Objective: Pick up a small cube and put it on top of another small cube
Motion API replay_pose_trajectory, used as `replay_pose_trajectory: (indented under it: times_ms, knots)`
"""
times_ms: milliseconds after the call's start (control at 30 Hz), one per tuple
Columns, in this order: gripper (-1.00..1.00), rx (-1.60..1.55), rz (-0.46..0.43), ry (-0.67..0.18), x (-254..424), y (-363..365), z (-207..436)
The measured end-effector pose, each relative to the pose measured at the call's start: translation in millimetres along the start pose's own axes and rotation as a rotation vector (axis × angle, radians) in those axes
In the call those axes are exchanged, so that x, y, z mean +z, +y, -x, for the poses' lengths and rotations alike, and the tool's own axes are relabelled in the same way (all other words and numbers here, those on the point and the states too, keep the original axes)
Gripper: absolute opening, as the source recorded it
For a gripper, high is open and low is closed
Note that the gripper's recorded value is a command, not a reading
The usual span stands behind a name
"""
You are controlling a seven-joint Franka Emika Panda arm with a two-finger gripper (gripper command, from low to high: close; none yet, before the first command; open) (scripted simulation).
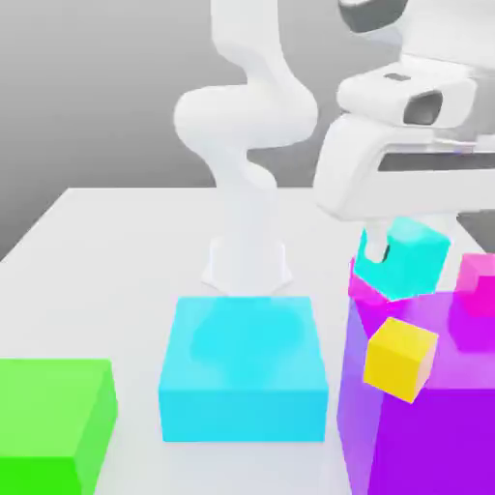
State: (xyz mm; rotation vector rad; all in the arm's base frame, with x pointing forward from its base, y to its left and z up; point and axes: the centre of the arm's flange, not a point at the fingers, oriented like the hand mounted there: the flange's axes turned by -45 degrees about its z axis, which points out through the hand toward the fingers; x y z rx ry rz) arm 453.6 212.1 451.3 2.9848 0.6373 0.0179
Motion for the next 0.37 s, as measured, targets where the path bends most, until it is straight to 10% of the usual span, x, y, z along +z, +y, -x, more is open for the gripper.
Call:
replay_pose_trajectory:
  times_ms: [233, 267, 367]
  knots:
    - [-1.0, 0.095, -0.094, 0.002, 29.8, -76.9, 16.9]
    - [1.0, 0.095, -0.095, 0.002, 37.6, -78.1, 17.5]
    - [1.0, 0.095, -0.095, 0.002, 37.6, -78.1, 17.5]
